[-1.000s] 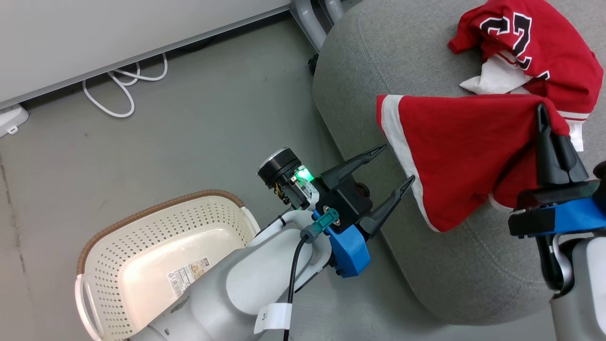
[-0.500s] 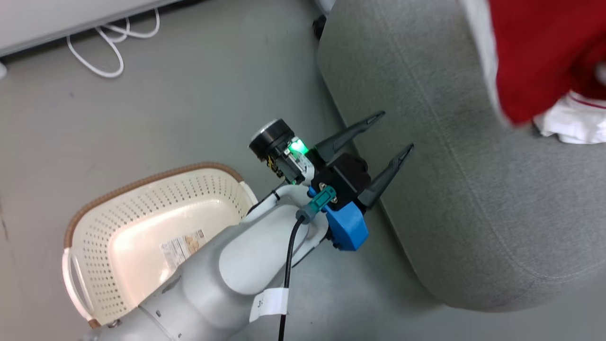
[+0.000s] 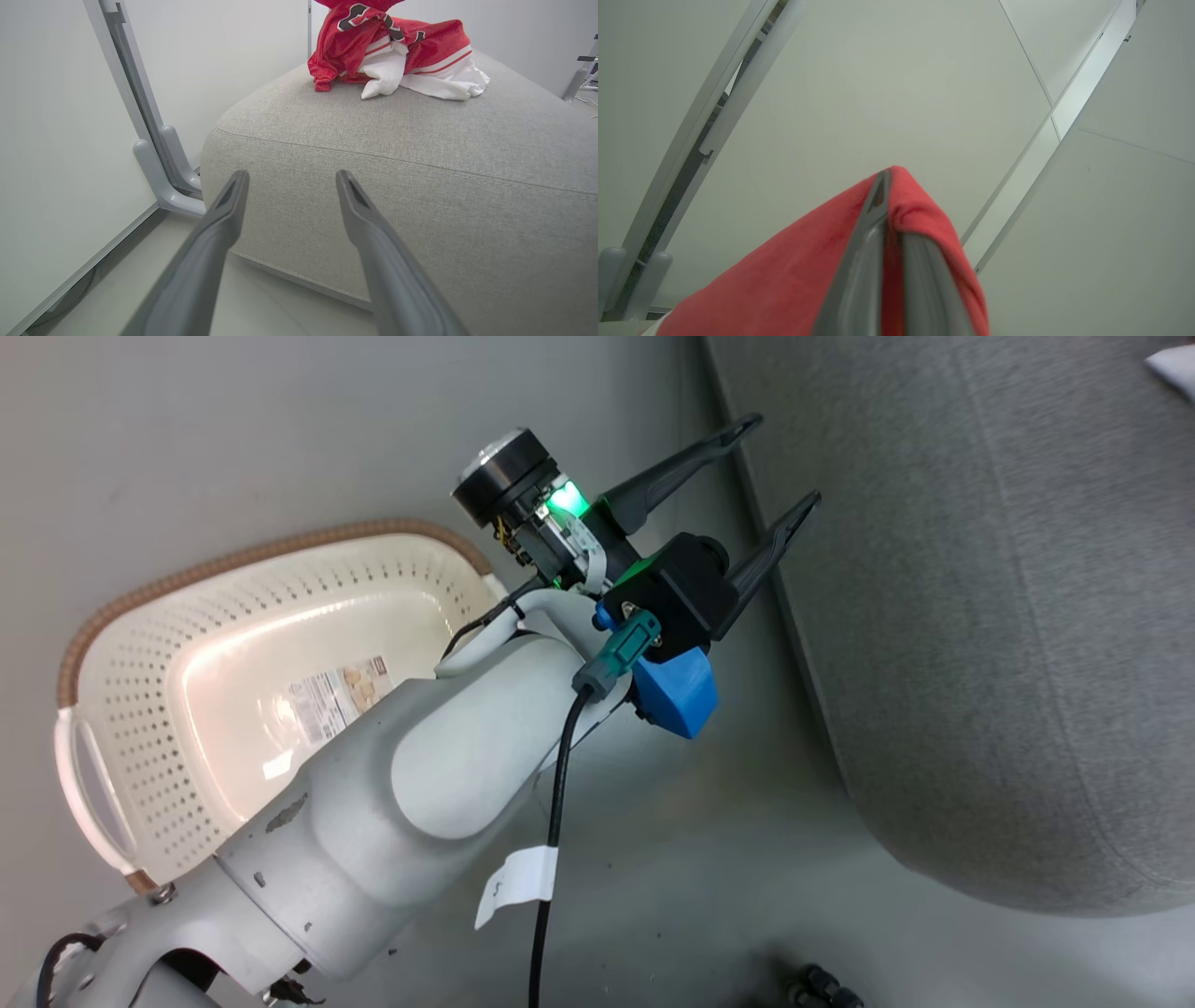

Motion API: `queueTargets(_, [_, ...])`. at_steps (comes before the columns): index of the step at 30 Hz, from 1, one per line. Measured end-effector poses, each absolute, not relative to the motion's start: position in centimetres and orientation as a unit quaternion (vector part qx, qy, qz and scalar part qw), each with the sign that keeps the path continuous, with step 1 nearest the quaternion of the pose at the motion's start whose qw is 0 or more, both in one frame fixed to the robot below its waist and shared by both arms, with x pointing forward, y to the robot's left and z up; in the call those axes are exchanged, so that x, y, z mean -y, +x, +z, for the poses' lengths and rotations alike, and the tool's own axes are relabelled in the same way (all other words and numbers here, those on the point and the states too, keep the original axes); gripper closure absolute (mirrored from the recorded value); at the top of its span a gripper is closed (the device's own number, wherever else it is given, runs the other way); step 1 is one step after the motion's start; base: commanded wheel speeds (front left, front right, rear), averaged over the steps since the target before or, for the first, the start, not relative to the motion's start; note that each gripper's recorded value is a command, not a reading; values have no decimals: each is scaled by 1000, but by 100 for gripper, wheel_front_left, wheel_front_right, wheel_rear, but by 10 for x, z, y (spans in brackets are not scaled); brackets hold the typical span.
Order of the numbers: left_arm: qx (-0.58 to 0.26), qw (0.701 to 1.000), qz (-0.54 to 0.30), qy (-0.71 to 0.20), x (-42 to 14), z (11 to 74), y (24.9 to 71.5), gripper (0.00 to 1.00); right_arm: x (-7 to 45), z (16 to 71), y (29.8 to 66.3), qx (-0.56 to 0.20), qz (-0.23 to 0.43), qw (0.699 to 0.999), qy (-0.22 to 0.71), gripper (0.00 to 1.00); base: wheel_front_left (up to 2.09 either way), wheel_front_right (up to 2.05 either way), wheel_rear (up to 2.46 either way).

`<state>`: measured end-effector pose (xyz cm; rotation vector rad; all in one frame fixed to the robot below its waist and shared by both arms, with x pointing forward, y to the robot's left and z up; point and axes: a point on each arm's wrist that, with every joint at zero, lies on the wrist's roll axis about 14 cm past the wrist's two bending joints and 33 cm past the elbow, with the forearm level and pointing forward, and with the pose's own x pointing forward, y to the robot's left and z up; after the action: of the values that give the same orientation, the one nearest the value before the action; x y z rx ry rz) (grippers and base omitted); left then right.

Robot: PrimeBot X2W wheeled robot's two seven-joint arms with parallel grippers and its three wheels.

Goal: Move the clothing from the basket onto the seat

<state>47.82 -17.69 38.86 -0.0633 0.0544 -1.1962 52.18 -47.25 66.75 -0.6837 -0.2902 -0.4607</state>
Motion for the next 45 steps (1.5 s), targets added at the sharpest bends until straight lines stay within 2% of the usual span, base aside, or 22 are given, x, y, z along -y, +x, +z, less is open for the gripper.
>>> queueTargets(4, [-39,825,-562,-37,175,367,482,0,490,614,527,73,-234,910,-334,100,0,0,0])
queueTargets(9, [-53,823,-564,-39,173,348,480,0,500,540,516,-7,-247,922,-298,100,0,0,0])
queueTargets(19, [-48,822,-566,-41,174,354,478,0,494,465,491,-90,-255,933,-238,100,0,0,0])
queueTargets(20, [-47,822,-567,-39,174,355,478,0,494,464,489,-91,-256,933,-237,70,0,0,0])
queueTargets(21, [-45,822,-567,-38,174,358,478,0,494,464,486,-93,-256,933,-237,3,0,0,0])
queueTargets(22, [-41,822,-567,-38,174,360,478,0,494,465,484,-93,-256,932,-238,0,0,0,0])
queueTargets(34, [-23,835,-547,-50,170,410,464,0,464,486,423,-81,-234,938,-241,0,0,0,0])
queueTargets(39, [-6,861,-505,-54,151,442,471,0,429,510,419,-37,-196,950,-240,0,0,0,0])
queueTargets(45, [17,913,-403,-58,94,477,490,0,377,535,428,17,-129,967,-221,0,0,0,0])
